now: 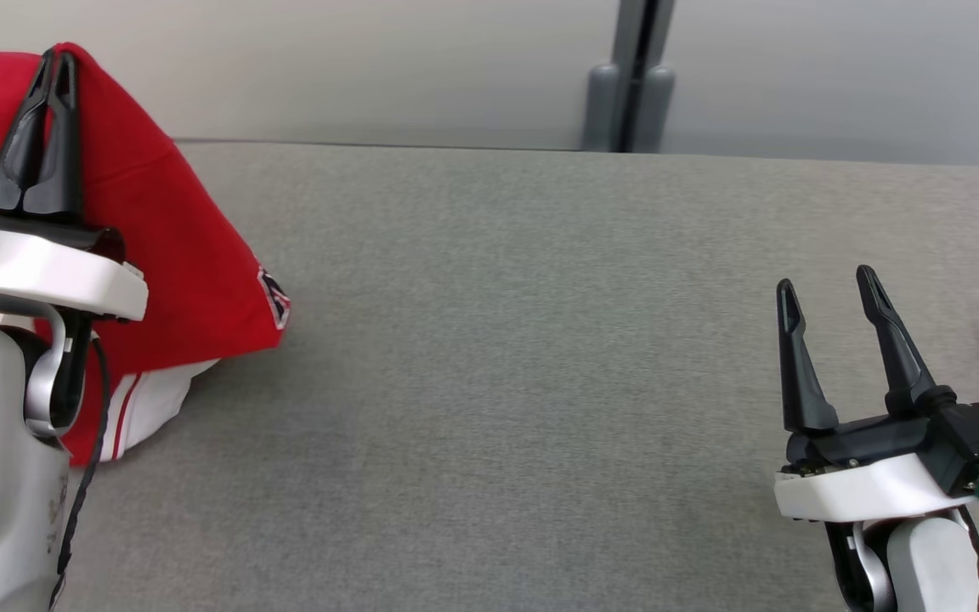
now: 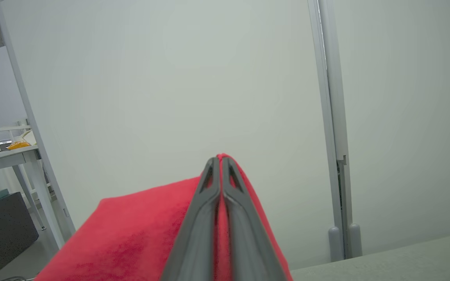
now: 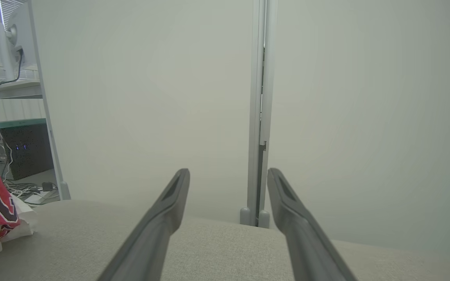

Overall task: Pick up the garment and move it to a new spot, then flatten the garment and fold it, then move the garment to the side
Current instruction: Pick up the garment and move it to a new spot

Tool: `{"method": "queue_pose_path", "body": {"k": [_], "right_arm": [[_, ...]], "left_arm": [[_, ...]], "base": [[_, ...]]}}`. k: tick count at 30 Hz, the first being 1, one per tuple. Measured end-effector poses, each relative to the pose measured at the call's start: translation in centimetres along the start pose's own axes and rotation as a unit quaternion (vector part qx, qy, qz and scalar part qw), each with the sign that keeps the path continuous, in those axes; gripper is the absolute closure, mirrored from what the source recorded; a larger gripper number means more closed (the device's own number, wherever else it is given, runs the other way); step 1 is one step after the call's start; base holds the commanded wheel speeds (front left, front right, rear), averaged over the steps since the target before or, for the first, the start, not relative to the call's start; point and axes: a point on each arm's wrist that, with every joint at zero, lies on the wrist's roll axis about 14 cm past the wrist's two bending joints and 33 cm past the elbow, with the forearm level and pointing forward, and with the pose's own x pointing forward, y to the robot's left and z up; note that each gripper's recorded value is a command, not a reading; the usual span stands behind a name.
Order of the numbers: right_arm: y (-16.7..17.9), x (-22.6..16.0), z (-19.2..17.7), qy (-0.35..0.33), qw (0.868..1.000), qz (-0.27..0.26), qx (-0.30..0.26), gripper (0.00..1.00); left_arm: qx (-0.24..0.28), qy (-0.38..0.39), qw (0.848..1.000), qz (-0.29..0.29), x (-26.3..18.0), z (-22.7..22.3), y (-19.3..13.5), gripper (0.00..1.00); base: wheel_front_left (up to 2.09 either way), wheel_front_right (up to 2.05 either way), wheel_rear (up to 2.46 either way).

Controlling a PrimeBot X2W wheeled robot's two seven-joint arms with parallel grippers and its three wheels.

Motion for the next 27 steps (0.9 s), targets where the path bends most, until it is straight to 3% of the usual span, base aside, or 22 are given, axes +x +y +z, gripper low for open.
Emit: {"method": "queue_pose_path", "body": {"k": [6,12,18,21,24,27], "right_arm": [[-2.2,-1.9,1.5,-0.015,0.999,-0.038,0.003,0.0],[-4.5,-3.8,2.2,-0.02,0.997,-0.077,0.001,0.0],[-6.6,-5.4,3.0,-0.027,0.993,-0.112,-0.001,0.0],[-8.0,-6.4,4.0,-0.039,0.99,-0.136,-0.002,0.0],[-8.8,-7.1,4.2,-0.041,0.988,-0.151,-0.003,0.0],[-9.3,-7.8,4.2,-0.038,0.986,-0.162,-0.004,0.0]], "left_arm": [[-0.025,-0.031,0.997,-0.063,1.1,3.5,-5.3,1.0],[-0.078,-0.055,0.985,-0.145,1.8,6.2,-12.8,1.0],[-0.153,-0.08,0.957,-0.231,1.9,9.5,-21.2,1.0],[-0.206,-0.099,0.931,-0.286,1.2,12.0,-25.9,1.0],[-0.23,-0.096,0.916,-0.314,0.9,12.6,-28.2,1.0],[-0.226,-0.075,0.915,-0.327,1.2,11.2,-29.6,1.0]], "base": [[0.0,0.0,0.0],[0.0,0.0,0.0],[0.0,0.0,0.0],[0.0,0.0,0.0],[0.0,0.0,0.0],[0.0,0.0,0.0]]}}
